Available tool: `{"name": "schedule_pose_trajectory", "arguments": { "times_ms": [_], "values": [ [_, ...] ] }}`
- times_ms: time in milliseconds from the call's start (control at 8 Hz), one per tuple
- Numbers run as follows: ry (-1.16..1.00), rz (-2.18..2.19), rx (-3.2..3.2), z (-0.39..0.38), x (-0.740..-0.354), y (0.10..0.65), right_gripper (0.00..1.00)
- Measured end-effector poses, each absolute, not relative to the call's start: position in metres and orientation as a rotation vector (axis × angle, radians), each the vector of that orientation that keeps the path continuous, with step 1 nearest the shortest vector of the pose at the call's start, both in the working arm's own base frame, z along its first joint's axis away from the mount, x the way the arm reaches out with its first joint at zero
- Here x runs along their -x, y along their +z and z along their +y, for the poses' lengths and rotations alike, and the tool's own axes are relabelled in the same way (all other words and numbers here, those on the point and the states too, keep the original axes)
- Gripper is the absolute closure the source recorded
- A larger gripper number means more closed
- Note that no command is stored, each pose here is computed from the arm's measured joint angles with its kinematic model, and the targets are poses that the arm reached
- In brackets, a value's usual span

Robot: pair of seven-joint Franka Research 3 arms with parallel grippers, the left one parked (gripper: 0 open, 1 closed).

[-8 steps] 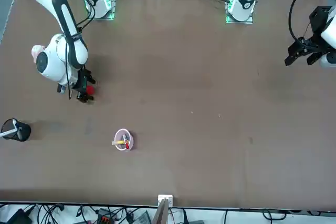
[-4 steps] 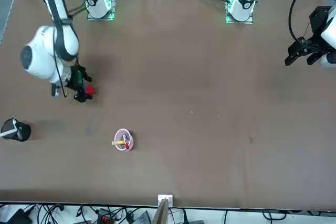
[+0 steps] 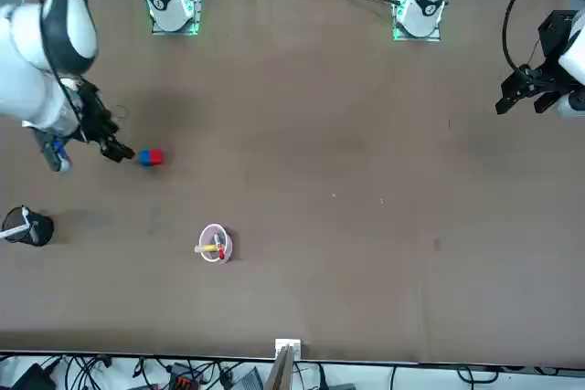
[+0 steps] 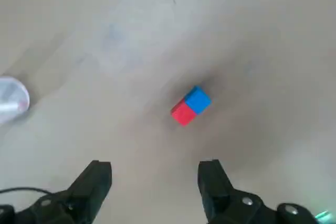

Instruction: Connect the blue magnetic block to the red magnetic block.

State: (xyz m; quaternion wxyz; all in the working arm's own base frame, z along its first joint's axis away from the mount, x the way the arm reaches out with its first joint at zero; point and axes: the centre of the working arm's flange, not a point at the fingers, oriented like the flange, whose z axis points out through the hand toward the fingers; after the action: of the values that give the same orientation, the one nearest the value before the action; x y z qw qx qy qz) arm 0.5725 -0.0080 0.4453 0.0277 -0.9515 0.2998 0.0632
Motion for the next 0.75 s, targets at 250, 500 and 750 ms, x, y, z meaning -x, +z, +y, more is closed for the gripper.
{"name": "schedule_pose_trajectory", "arguments": {
  "times_ms": [250,500,750],
  "values": [
    [0.139,0.522,3.050,-0.026,-0.579,0.486,0.00],
    [0.058,0.280,3.076,-0.035,-0.583,0.524,0.00],
    [-0.023,0.184,3.072,-0.020,-0.580,0.560,0.00]
  ]
}}
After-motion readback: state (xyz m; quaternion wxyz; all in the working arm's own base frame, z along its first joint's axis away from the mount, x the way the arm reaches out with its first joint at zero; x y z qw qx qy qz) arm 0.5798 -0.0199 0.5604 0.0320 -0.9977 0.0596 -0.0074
